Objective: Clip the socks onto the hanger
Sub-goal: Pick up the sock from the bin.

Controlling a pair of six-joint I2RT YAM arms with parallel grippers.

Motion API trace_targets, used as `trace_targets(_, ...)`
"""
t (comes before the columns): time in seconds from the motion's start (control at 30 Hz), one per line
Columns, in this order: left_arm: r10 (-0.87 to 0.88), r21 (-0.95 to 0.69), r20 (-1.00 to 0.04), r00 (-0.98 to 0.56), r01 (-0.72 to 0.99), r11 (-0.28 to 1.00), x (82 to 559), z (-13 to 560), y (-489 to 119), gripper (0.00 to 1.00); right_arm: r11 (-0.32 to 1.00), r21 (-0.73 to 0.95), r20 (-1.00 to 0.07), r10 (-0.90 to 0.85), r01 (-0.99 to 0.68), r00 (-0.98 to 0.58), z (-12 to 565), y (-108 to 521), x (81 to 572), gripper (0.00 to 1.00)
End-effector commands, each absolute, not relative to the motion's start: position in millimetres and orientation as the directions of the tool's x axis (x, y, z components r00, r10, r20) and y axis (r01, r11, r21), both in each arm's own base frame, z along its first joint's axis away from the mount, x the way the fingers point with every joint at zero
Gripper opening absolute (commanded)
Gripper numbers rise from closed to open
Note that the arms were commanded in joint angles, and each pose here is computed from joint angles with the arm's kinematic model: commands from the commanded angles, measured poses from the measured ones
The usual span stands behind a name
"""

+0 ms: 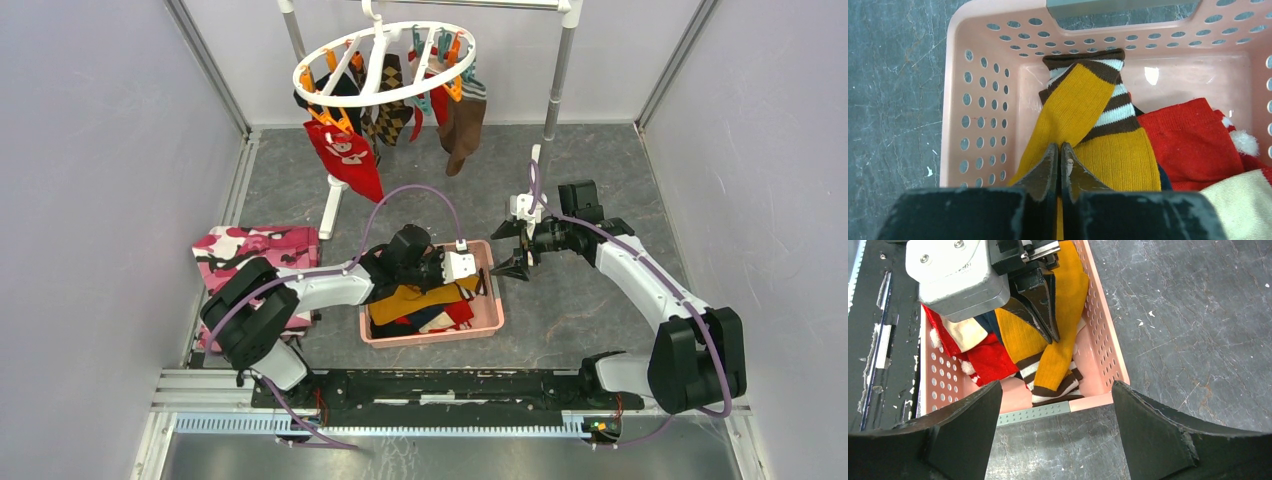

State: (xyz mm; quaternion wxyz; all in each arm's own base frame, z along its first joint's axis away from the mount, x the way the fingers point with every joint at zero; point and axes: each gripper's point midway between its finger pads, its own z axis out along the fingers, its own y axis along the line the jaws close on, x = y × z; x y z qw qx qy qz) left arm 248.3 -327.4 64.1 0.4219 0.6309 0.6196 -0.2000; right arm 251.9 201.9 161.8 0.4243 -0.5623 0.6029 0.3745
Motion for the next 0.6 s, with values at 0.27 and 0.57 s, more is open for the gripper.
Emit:
trace_targets(0.27, 0.462, 0.247, -0.877, 0.135, 0.950, 0.191, 237.7, 118.0, -333.5, 0.02, 0.060, -0.096, -0.936, -0.346, -0.994, 0.070, 176.5, 203.4, 255.8, 0.87)
trace_targets(0.57, 0.263, -0.036, -0.960, -0.094, 0.975, 0.219, 218.2, 143.1, -331.4, 0.02, -0.009, -0.166, -0.931, -0.327, -0.986, 0.160, 176.1, 204.1, 243.6, 0.88)
